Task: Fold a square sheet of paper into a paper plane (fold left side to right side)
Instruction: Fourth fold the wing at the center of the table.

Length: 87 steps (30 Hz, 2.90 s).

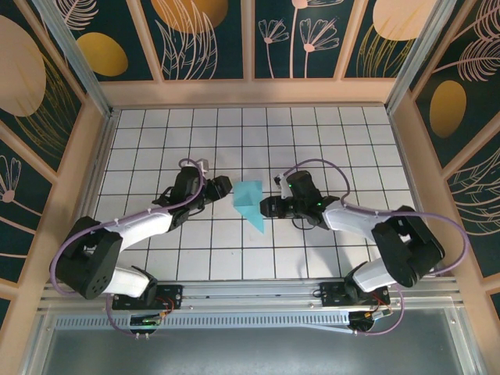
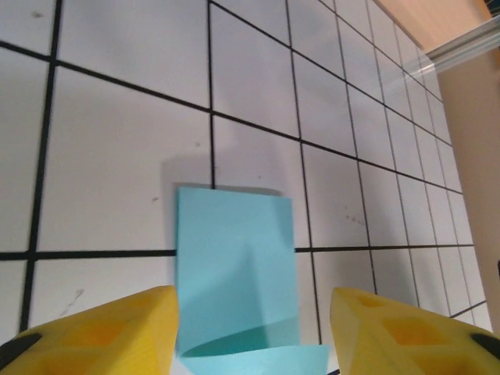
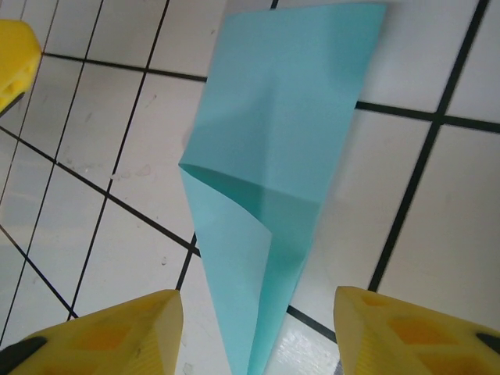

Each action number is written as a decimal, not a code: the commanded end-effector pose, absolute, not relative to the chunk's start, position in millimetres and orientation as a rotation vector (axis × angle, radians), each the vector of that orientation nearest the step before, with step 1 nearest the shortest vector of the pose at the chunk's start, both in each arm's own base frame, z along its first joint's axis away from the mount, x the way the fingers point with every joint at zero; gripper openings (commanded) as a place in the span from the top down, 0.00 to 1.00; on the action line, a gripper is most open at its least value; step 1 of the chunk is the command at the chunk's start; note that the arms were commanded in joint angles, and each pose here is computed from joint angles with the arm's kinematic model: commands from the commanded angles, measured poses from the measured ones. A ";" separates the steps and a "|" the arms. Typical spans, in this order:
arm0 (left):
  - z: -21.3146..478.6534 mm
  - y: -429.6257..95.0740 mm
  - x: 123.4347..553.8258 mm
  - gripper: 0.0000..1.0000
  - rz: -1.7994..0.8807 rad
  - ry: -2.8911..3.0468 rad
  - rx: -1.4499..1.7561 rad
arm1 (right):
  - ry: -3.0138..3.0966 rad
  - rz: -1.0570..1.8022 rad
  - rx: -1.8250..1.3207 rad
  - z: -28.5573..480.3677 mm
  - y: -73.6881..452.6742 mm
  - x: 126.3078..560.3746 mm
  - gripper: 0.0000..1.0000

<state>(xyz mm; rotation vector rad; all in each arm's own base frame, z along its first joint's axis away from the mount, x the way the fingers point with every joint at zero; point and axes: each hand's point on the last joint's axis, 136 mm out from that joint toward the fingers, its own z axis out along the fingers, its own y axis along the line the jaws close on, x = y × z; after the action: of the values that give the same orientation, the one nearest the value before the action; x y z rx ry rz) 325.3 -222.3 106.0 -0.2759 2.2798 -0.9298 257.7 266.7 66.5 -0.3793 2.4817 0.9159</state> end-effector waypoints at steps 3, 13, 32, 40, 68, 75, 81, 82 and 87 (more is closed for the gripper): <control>95.3 -207.6 318.4 0.42 -0.920 2.303 -0.363 | 2.435 0.962 -0.469 66.8 289.6 267.4 0.50; 86.9 -212.9 318.5 0.39 -0.977 2.321 -0.385 | 2.440 0.993 -0.504 62.5 300.5 267.3 0.74; 70.7 -265.9 333.6 0.44 -1.233 2.391 -0.259 | 2.376 0.941 -0.475 90.2 280.5 262.8 1.00; 46.3 -277.8 345.4 0.47 -1.234 2.447 -0.246 | 2.365 0.954 -0.466 92.1 277.8 260.8 1.00; 54.3 -262.7 349.4 1.00 -1.175 2.409 -0.406 | 2.395 0.595 -0.284 122.0 224.2 284.8 0.51; 56.3 -260.3 345.2 1.00 -1.170 2.394 -0.489 | 2.429 0.393 -0.296 122.6 232.8 260.4 0.52; 67.9 -265.2 343.2 1.00 -1.172 2.376 -0.477 | 2.436 0.255 -0.396 106.8 266.1 235.7 0.49; 67.6 -265.8 342.8 1.00 -1.172 2.379 -0.479 | 2.432 0.229 -0.420 103.2 272.5 232.8 0.49; 67.7 -268.7 341.8 1.00 -1.169 2.385 -0.470 | 2.415 0.044 -0.515 83.1 291.4 226.5 0.44</control>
<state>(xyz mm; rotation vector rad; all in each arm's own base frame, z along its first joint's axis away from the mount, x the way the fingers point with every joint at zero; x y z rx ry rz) 341.0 -268.0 61.8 -0.4552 2.3972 -1.1719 218.3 296.7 83.7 -0.5504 2.4563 0.2176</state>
